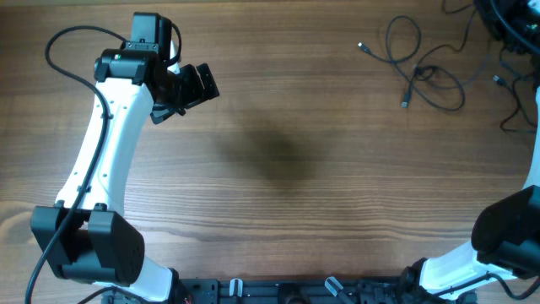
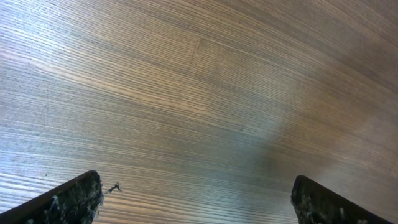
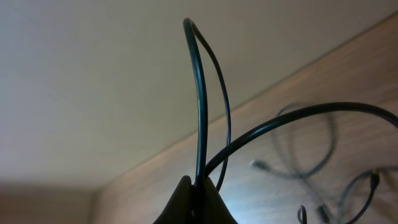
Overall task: Untangle cables
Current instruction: 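Lower the cable onto the right-side cables and release it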
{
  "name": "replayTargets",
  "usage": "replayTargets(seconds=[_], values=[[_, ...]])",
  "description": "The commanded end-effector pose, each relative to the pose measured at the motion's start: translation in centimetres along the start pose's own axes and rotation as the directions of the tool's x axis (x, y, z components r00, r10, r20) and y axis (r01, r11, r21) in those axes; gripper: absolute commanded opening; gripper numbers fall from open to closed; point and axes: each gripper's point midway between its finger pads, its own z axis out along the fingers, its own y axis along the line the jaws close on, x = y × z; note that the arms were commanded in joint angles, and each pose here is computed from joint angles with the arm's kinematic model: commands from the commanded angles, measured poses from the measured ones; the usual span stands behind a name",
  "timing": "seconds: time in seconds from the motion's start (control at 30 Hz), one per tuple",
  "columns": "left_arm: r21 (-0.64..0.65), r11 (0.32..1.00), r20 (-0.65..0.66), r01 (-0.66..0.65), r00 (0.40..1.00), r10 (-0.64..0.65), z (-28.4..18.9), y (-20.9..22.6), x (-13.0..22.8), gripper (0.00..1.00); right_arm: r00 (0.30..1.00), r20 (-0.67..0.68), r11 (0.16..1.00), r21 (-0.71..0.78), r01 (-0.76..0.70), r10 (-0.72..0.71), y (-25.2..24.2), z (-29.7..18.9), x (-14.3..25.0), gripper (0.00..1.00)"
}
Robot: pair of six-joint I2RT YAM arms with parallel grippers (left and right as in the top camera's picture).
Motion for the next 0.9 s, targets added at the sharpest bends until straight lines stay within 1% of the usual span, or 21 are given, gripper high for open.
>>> replayTargets(seconds=[0.0, 0.03, 0.1, 0.2, 0.33, 0.4, 0.47, 0.53, 0.63, 0.73, 0.77, 0.87], values=[[-0.012, 1.000, 0.008, 0.010, 1.000, -0.010, 0.1, 0.3, -0.3, 1.00, 0.994, 0.089, 0.997, 0.044, 0.059, -0.063, -0.6, 0.3, -2.1, 0.04], [-0.012, 1.000, 0.008, 0.010, 1.000, -0.009, 0.1, 0.3, -0.3, 1.00, 0.993, 0.107, 0.998, 0.035, 0.054, -0.057, -0.4, 0.3, -2.5, 0.04], [-0.012, 1.000, 0.009, 0.010, 1.000, -0.009, 0.1, 0.3, -0.3, 1.00, 0.988, 0.152, 0.997, 0.069, -0.023, 0.012, -1.1, 0.1, -3.4, 0.04], [-0.012, 1.000, 0.008, 0.010, 1.000, -0.010, 0.1, 0.3, -0.3, 1.00, 0.981, 0.186, 0.968, 0.235, -0.090, 0.046, -4.5, -0.5, -3.2, 0.04], [-0.012, 1.000, 0.008, 0.010, 1.000, -0.009, 0.1, 0.3, -0.3, 1.00, 0.981, 0.165, 0.862, 0.477, -0.171, 0.103, -10.1, -1.5, -0.6, 0.04], [-0.012, 1.000, 0.008, 0.010, 1.000, -0.009, 0.1, 0.3, -0.3, 1.00, 0.991, 0.091, 0.820, 0.556, -0.134, 0.100, -12.0, -1.7, 1.3, 0.04], [-0.012, 1.000, 0.008, 0.010, 1.000, -0.010, 0.1, 0.3, -0.3, 1.00, 0.997, -0.023, 0.794, 0.606, -0.049, 0.078, -13.3, -1.9, 3.4, 0.04], [-0.012, 1.000, 0.008, 0.010, 1.000, -0.009, 0.1, 0.3, -0.3, 1.00, 0.990, -0.101, 0.734, 0.679, -0.007, 0.103, -15.1, -3.0, 5.5, 0.04], [-0.012, 1.000, 0.008, 0.010, 1.000, -0.009, 0.1, 0.3, -0.3, 1.00, 0.978, -0.143, 0.659, 0.752, 0.010, 0.149, -16.6, -4.4, 7.2, 0.04], [-0.012, 1.000, 0.008, 0.010, 1.000, -0.009, 0.1, 0.3, -0.3, 1.00, 0.964, -0.188, 0.631, 0.775, 0.028, 0.189, -17.2, -5.0, 8.8, 0.04], [-0.012, 1.000, 0.008, 0.010, 1.000, -0.009, 0.1, 0.3, -0.3, 1.00, 0.963, -0.191, 0.607, 0.794, 0.038, 0.191, -17.8, -5.4, 9.2, 0.04], [-0.012, 1.000, 0.008, 0.010, 1.000, -0.009, 0.1, 0.3, -0.3, 1.00, 0.966, -0.139, 0.476, 0.879, 0.020, 0.216, -20.2, -7.1, 10.1, 0.04]])
